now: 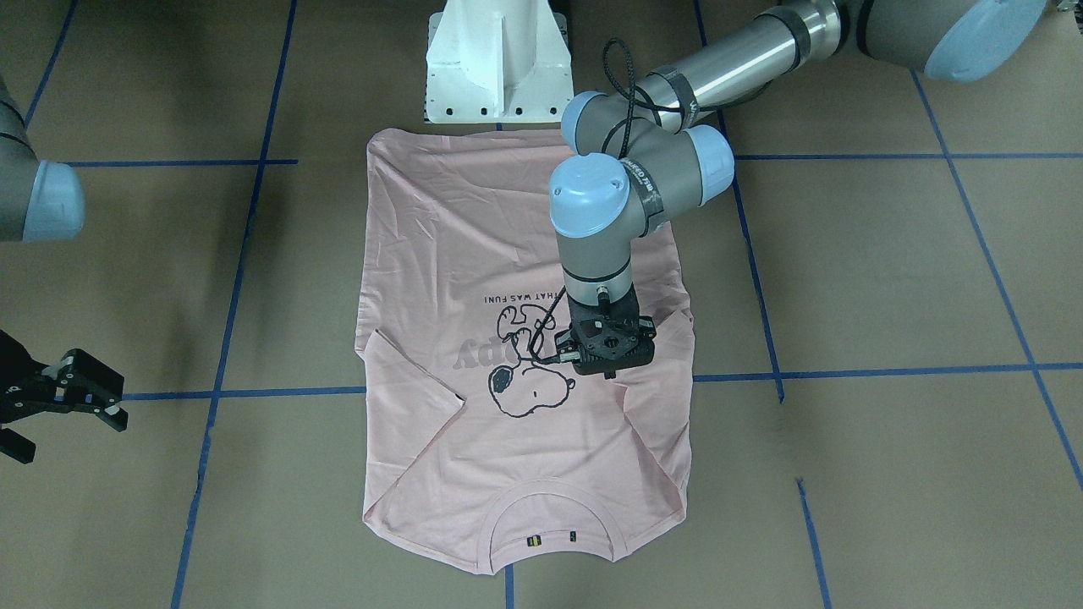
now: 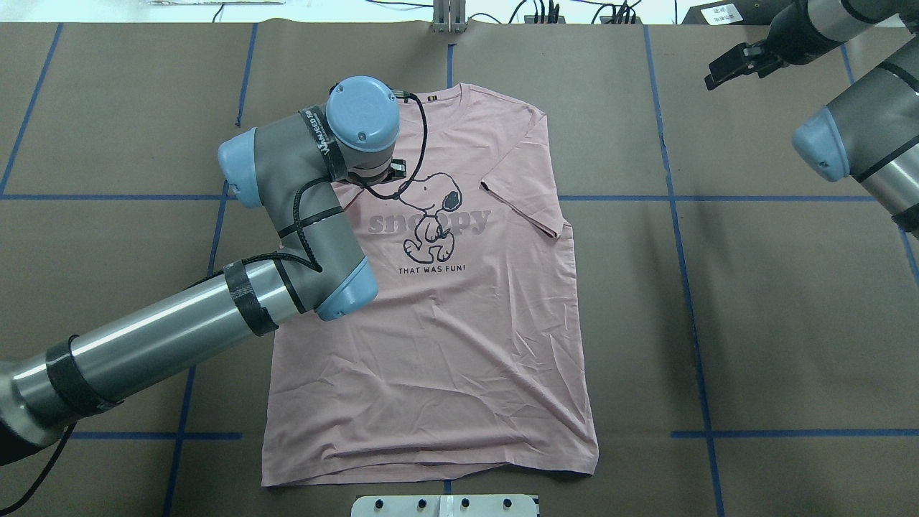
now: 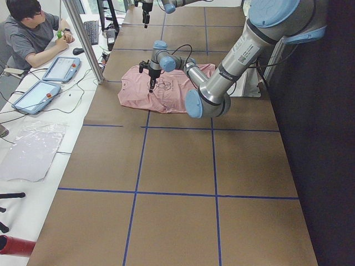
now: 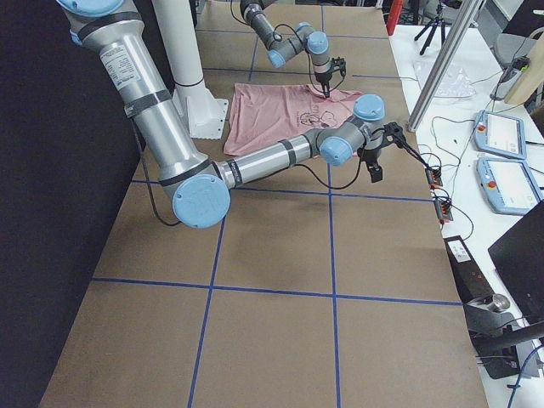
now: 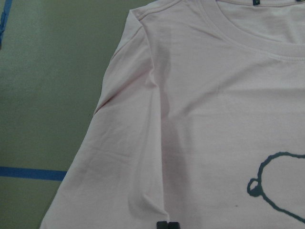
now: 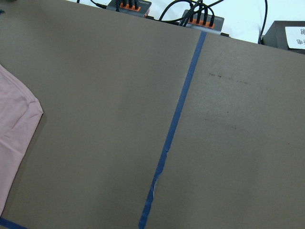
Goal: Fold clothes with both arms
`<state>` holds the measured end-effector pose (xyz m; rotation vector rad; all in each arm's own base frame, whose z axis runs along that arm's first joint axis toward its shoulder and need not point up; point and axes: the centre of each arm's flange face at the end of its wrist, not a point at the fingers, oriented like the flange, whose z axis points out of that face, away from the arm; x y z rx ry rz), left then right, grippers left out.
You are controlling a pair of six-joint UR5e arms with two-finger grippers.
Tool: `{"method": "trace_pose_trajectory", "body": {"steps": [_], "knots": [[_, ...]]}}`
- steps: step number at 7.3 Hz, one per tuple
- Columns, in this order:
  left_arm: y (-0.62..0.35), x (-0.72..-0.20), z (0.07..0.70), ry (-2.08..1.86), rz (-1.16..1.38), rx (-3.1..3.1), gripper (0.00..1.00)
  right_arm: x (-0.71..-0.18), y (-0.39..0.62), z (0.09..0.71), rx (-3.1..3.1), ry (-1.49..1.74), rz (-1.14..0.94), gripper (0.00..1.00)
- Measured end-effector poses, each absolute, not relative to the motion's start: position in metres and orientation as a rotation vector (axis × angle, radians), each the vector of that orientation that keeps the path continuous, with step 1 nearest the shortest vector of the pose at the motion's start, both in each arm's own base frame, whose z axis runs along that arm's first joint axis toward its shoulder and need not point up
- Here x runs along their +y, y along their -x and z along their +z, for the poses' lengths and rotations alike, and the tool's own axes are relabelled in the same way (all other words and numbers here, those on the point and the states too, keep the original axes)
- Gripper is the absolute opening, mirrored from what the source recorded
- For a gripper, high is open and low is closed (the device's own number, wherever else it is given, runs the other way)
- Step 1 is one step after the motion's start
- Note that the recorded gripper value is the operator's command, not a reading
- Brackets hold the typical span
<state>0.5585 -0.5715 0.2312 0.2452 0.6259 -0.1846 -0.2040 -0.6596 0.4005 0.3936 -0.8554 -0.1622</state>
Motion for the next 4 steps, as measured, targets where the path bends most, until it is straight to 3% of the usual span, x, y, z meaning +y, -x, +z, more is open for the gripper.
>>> {"method": "trace_pose_trajectory", "body": {"steps": [4], "knots": [[-0.532, -0.549, 0.209, -0.289, -0.069, 0.706, 1.00, -0.638, 0.228, 0.365, -0.920, -0.362, -0.083, 1.00]]}}
